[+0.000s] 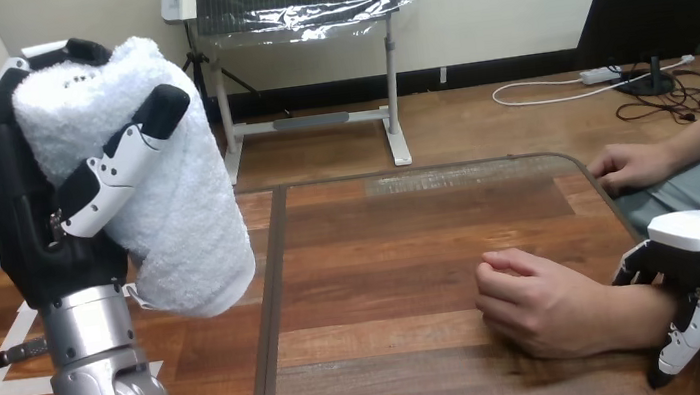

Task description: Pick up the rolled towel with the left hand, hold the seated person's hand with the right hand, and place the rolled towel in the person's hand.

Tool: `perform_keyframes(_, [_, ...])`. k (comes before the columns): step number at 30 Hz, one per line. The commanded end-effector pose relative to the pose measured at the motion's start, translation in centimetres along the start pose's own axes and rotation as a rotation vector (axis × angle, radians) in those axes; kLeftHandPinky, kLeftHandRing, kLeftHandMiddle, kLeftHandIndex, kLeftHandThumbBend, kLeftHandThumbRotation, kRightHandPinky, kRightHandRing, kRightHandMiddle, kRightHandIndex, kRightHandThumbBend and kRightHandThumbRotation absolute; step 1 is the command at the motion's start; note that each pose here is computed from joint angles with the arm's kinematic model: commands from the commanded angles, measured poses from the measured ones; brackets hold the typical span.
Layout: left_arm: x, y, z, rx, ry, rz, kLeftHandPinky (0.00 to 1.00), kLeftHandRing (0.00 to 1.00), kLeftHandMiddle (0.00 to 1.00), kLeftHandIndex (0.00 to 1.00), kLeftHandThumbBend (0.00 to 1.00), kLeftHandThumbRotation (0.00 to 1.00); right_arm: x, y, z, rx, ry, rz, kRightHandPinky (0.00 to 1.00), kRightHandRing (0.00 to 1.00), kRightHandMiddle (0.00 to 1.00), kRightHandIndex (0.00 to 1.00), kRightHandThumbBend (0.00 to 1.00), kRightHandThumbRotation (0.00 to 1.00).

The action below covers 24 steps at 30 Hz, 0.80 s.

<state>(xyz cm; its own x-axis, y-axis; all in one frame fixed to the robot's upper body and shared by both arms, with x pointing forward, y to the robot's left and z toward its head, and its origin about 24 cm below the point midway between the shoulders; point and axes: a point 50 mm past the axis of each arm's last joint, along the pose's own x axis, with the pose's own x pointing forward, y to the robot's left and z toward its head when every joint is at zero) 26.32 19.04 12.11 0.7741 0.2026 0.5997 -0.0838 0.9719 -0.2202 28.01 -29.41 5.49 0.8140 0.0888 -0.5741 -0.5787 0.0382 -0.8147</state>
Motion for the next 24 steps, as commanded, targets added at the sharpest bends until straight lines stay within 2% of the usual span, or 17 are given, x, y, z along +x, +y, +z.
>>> perform_keyframes(1, [2.2,-1.5,1.8,-0.04,-0.114,-0.048,0.24,0.32,0.39,0.4,0.66,0.0,0.3,-0.3,-0.2,-0.02,0.036,0.036,0.51,0.67,0.73,0.74,0.95,0.16])
perform_keyframes(4, [2.2,-1.4,1.9,-0.044,-0.115,-0.048,0.24,0.32,0.39,0.4,0.66,0.0,0.4,-0.1,0.0,-0.025,0.04,0.056,0.52,0.67,0.73,0.73,0.94,0.16])
perform_keyframes(7, [2.3,-1.2,1.9,-0.034,-0.114,-0.035,0.24,0.32,0.39,0.4,0.66,0.0,0.6,0.8,0.9,-0.037,0.01,0.077,0.46,0.59,0.67,0.69,0.9,0.18])
perform_keyframes(24, [2.1,-1.3,1.9,-0.031,-0.11,-0.029,0.25,0.32,0.39,0.4,0.66,0.0,0.8,1.8,1.8,-0.033,-0.023,0.068,0.32,0.41,0.5,0.56,0.83,0.19])
